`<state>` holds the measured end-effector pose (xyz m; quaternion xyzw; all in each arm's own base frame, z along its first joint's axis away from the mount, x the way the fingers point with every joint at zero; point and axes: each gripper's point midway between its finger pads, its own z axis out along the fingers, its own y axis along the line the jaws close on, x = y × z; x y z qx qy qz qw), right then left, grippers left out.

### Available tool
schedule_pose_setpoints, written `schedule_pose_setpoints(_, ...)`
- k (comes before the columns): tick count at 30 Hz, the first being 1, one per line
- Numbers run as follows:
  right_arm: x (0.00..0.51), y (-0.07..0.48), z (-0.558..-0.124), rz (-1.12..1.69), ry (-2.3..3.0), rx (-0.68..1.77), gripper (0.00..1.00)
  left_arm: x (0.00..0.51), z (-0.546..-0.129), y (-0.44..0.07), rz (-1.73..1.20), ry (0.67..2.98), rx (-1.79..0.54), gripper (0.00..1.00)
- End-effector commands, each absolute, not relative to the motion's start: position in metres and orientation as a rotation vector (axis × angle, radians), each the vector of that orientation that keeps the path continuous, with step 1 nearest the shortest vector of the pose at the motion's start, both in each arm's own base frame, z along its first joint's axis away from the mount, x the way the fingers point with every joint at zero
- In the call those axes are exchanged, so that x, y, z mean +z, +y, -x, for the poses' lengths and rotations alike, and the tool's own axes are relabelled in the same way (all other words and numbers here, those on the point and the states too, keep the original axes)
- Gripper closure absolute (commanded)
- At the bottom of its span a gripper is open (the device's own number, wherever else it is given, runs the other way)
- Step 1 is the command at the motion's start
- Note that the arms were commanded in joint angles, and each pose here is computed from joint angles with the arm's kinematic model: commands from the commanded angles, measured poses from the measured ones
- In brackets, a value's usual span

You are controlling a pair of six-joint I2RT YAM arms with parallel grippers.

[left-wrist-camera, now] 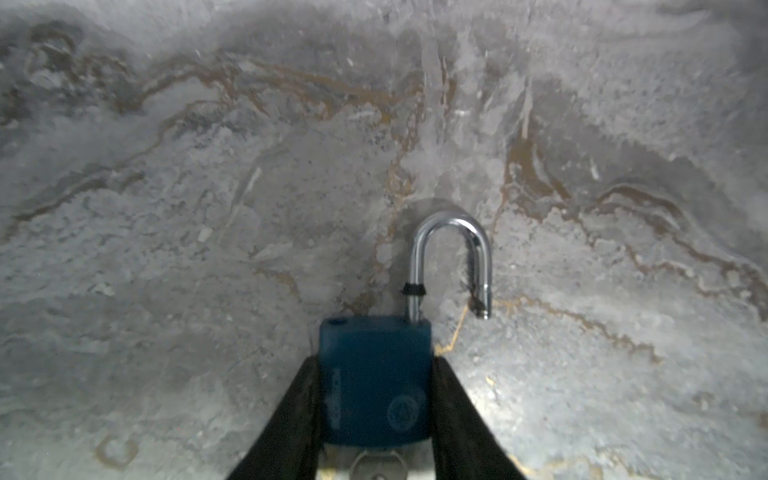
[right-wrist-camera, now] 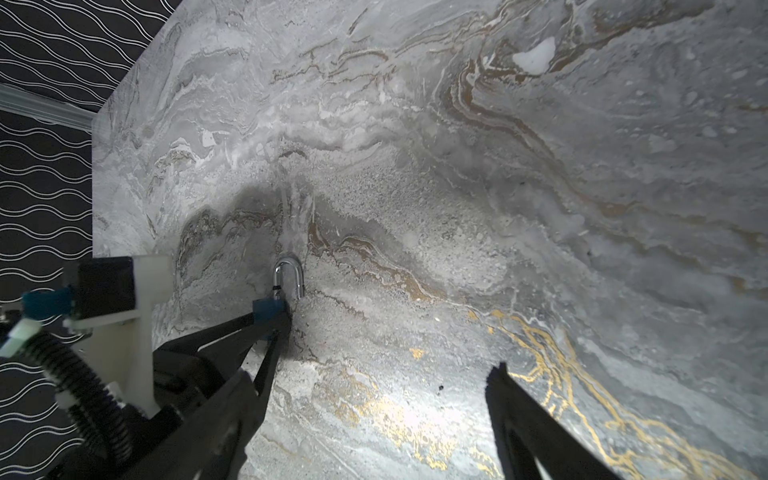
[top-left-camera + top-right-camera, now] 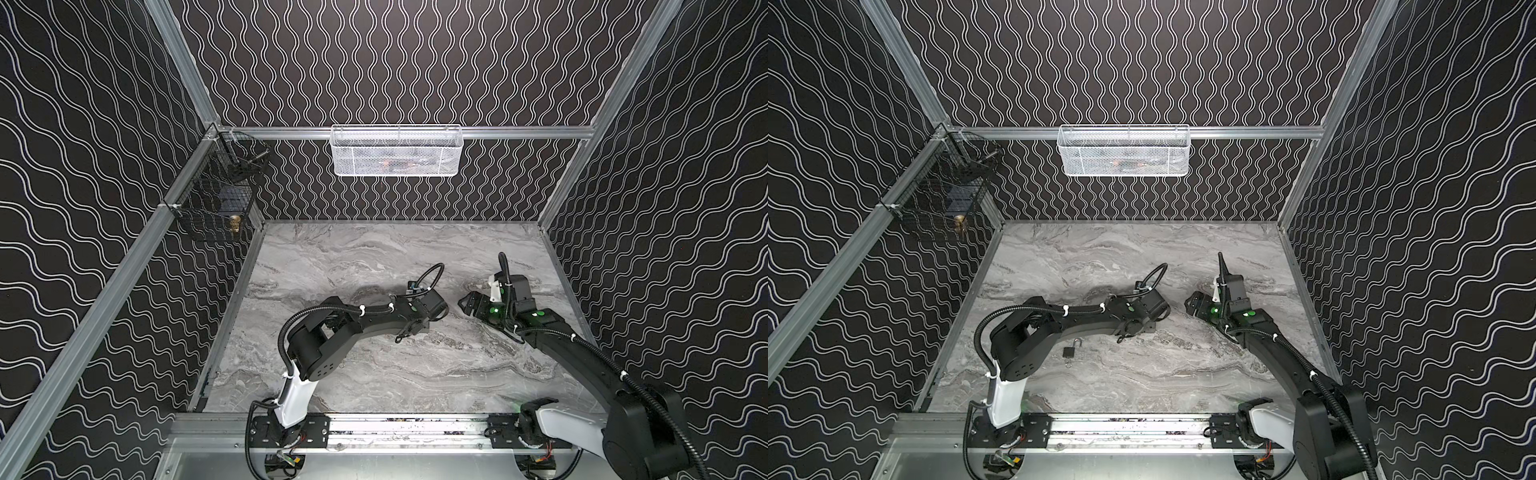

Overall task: Unlock with the key
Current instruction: 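Lower the blue padlock with the key onto the table with the left gripper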

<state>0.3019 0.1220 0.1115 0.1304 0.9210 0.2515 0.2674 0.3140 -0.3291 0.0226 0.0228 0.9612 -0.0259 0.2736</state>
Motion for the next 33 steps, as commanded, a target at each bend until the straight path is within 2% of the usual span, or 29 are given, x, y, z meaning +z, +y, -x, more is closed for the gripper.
schedule_pose_setpoints(1, 0.116, 0.124, -0.306, -0.339, 2.463, 0.7, 0.11, 0.019, -0.313, -0.326, -0.023, 2.607, -0.077, 0.93)
schedule_pose_setpoints(8, 0.116, 0.127, -0.309, -0.344, 2.465, 0.725, 0.12, 0.019, -0.31, -0.326, -0.003, 2.617, -0.122, 0.77)
schedule_pose_setpoints(11, 0.117, 0.127, -0.31, -0.346, 2.463, 0.731, 0.12, 0.021, -0.31, -0.327, 0.003, 2.615, -0.151, 0.67)
schedule_pose_setpoints(14, 0.117, 0.127, -0.31, -0.349, 2.461, 0.731, 0.12, 0.025, -0.309, -0.328, 0.016, 2.606, -0.188, 0.53)
schedule_pose_setpoints(18, 0.116, 0.126, -0.309, -0.354, 2.462, 0.731, 0.12, 0.028, -0.309, -0.33, 0.025, 2.609, -0.22, 0.46)
schedule_pose_setpoints(27, 0.121, 0.121, -0.309, -0.359, 2.445, 0.715, 0.12, 0.044, -0.307, -0.331, 0.055, 2.593, -0.278, 0.17)
schedule_pose_setpoints(33, 0.13, 0.114, -0.312, -0.361, 2.423, 0.668, 0.12, 0.065, -0.31, -0.325, 0.09, 2.548, -0.337, 0.05)
